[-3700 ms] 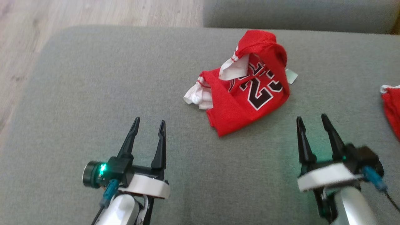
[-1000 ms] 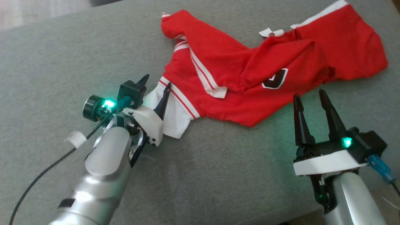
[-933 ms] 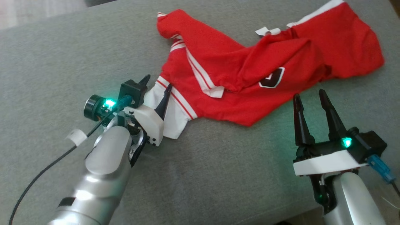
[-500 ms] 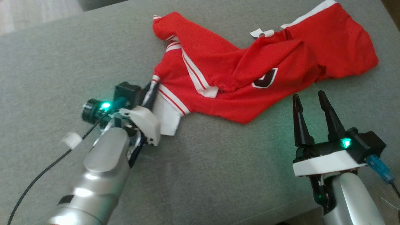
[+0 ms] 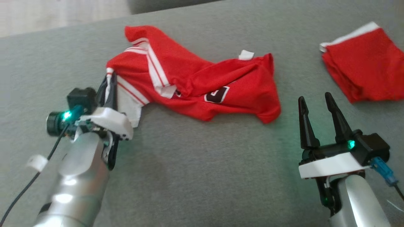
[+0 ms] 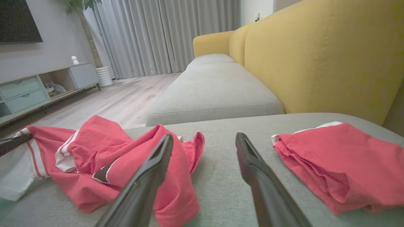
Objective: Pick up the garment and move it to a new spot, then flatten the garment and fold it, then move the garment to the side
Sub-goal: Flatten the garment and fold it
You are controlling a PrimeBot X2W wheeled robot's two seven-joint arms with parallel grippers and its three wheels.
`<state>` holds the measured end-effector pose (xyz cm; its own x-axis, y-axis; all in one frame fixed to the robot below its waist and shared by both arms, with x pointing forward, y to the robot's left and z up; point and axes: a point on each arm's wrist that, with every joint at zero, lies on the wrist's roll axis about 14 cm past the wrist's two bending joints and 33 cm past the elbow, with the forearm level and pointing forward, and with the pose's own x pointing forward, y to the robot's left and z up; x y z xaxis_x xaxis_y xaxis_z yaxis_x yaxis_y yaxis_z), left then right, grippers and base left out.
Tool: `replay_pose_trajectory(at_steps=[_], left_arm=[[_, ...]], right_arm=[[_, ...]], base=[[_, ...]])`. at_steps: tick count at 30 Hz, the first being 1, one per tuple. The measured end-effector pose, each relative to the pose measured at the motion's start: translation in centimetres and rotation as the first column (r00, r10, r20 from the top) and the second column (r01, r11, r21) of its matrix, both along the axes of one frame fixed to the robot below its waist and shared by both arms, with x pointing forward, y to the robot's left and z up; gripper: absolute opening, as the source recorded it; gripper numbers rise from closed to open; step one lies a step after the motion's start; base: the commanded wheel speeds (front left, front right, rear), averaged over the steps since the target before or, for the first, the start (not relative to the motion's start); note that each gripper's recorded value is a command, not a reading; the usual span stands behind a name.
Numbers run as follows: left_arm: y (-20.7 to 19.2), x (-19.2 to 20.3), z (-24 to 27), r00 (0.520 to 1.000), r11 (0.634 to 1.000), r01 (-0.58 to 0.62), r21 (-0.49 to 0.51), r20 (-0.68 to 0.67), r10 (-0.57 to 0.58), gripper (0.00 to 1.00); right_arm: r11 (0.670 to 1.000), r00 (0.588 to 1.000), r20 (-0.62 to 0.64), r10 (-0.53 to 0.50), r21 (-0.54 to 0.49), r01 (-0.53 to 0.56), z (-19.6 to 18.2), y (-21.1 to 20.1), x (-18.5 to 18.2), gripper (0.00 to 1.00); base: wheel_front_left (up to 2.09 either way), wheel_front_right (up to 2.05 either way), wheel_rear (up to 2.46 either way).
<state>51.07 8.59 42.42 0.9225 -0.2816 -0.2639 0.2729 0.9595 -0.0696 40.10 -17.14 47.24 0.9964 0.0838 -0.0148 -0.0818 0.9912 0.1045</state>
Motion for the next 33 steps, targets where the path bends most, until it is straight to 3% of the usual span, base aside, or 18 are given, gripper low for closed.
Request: replay_pose_trajectory(at_steps=[9,10,11,12,21,25,28,29,33], left_arm=[[7.3,-4.9,-1.8,0.982,0.983,-0.185,0.014,-0.048,0.185,0.0],[7.7,-5.5,-1.9,0.979,0.981,-0.194,0.016,-0.052,0.195,0.16],[8.0,-5.9,-2.0,0.977,0.979,-0.204,0.015,-0.055,0.205,0.65],[8.3,-6.3,-1.9,0.976,0.977,-0.213,0.014,-0.055,0.213,1.0],[8.5,-6.5,3.1,0.962,0.967,-0.247,-0.058,0.101,0.252,1.0],[8.5,-7.9,3.8,0.954,0.962,-0.26,-0.083,0.129,0.269,1.0],[8.7,-9.2,3.6,0.948,0.956,-0.279,-0.089,0.131,0.289,1.0],[8.7,-9.9,3.4,0.947,0.954,-0.286,-0.093,0.124,0.296,1.0],[9.4,-11.0,2.4,0.943,0.947,-0.311,-0.078,0.096,0.318,1.0]], right_arm=[[0.993,0.993,0.021,0.115,0.008,-0.116,0.4,4.0,1.3,1.0],[0.992,0.992,0.02,0.127,0.009,-0.127,0.4,4.4,1.3,1.0],[0.99,0.99,0.018,0.137,0.011,-0.138,0.3,4.8,1.4,1.0],[0.989,0.989,0.018,0.146,0.012,-0.147,0.3,5.2,1.4,1.0],[0.966,0.966,0.024,0.258,-0.017,-0.257,0.4,8.2,1.6,1.0],[0.928,0.928,0.035,0.371,-0.056,-0.369,0.7,11.3,1.9,1.0],[0.873,0.874,0.054,0.484,-0.095,-0.478,1.4,14.8,2.6,1.0],[0.825,0.829,0.036,0.558,-0.124,-0.551,1.4,17.3,3.0,1.0],[0.697,0.719,-0.076,0.69,-0.197,-0.69,-0.9,21.6,3.2,1.0]], base=[[0.0,0.0,0.0],[0.0,0.0,0.0],[0.0,0.0,0.0],[0.0,0.0,0.0],[0.0,0.0,0.0],[0.0,0.0,0.0],[0.0,0.0,0.0],[0.0,0.0,0.0],[0.0,0.0,0.0]])
